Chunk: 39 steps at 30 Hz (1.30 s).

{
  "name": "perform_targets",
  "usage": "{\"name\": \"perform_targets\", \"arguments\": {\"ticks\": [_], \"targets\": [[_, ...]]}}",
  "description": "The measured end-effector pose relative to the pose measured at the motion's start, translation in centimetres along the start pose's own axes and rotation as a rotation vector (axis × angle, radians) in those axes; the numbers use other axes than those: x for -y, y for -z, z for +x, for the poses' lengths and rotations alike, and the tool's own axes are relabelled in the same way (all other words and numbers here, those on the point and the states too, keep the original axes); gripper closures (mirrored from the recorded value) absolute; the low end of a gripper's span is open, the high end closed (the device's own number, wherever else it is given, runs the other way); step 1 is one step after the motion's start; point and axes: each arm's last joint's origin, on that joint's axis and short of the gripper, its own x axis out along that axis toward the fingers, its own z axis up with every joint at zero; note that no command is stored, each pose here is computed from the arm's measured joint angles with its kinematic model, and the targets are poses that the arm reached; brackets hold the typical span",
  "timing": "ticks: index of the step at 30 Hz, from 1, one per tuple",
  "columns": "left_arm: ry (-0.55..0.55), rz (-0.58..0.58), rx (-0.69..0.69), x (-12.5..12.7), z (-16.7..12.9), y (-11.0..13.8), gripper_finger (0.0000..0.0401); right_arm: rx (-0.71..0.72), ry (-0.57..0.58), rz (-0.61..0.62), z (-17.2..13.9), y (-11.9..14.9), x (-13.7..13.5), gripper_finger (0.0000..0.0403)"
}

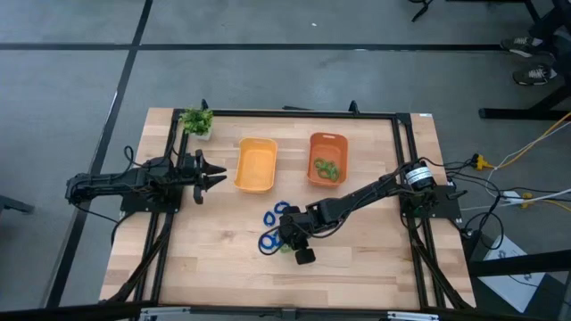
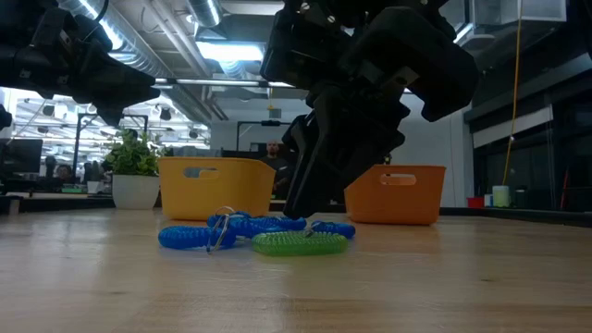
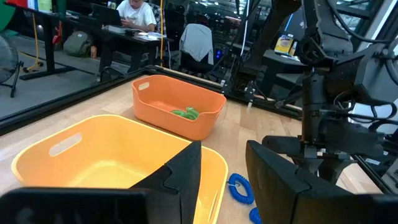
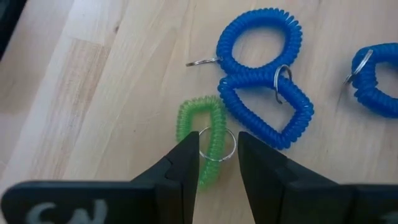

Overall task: Sort spring keychains
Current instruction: Put the green spring keychain into the orange bin

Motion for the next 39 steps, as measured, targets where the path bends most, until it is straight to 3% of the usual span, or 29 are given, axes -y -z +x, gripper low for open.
{"name": "perform_targets", "arguments": {"ticks": [9,16,27,35,39], "targets": [[0.000,0.000,0.000,0.0,0.0,0.0,0.0278,-0.062,-0.001,0.012,2.5,1.3,0.3,0.0293],[0.000,0.000,0.000,0.0,0.0,0.0,0.0278,-0.066,0.002,0.013,2.6,1.4,0.4,0.0294],[0.000,0.000,0.000,0.0,0.0,0.0,0.0278,-0.105,0.010,0.017,2.1,0.6,0.4,0.0387],[0.000,0.000,0.000,0.0,0.0,0.0,0.0278,-0.189,0.017,0.081,1.0,-0.6,0.2,0.0374],[0.000,0.000,0.000,0.0,0.0,0.0,0.0278,-0.236,0.020,0.113,0.5,-0.8,0.1,0.0387]]}}
